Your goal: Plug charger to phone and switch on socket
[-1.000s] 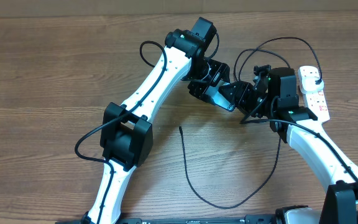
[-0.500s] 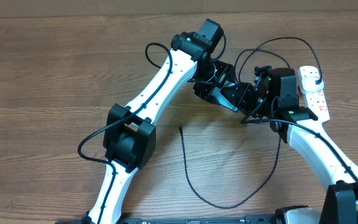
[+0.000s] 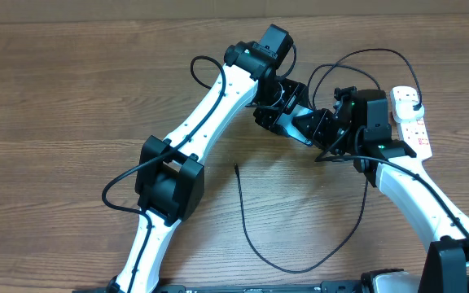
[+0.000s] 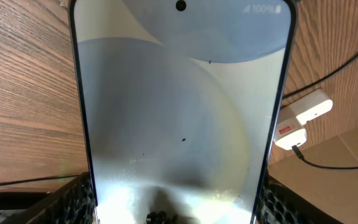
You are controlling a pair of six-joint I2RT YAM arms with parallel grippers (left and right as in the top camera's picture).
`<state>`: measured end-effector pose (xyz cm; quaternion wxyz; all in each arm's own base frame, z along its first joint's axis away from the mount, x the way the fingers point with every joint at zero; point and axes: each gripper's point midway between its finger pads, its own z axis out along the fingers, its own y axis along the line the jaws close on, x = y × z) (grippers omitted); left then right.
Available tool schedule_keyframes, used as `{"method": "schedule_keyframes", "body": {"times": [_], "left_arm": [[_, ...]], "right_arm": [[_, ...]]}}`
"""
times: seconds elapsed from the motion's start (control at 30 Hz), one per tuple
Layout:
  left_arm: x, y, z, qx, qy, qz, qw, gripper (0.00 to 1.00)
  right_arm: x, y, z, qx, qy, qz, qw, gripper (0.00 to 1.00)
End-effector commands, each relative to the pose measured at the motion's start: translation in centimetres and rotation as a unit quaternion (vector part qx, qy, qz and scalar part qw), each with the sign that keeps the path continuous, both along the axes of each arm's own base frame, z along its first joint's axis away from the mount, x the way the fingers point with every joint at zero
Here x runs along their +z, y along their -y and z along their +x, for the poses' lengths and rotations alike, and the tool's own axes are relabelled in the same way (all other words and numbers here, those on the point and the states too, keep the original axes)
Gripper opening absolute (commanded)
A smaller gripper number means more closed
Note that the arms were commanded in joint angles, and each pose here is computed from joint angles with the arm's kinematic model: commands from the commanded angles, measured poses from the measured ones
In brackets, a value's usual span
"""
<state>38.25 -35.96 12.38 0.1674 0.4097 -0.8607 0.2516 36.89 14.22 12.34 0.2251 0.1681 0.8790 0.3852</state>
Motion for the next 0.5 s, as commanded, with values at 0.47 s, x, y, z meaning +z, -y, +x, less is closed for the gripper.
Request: {"method": "schedule_keyframes", "body": {"times": [0.47], "left_arm": [[1.42,1.13,-0.26,-0.002,0.005,-0.019,1.000,0.04]], "right_arm": [[0.66,-0.01,0.64,-0.002,0.014,-0.006,1.000,0.06]]}}
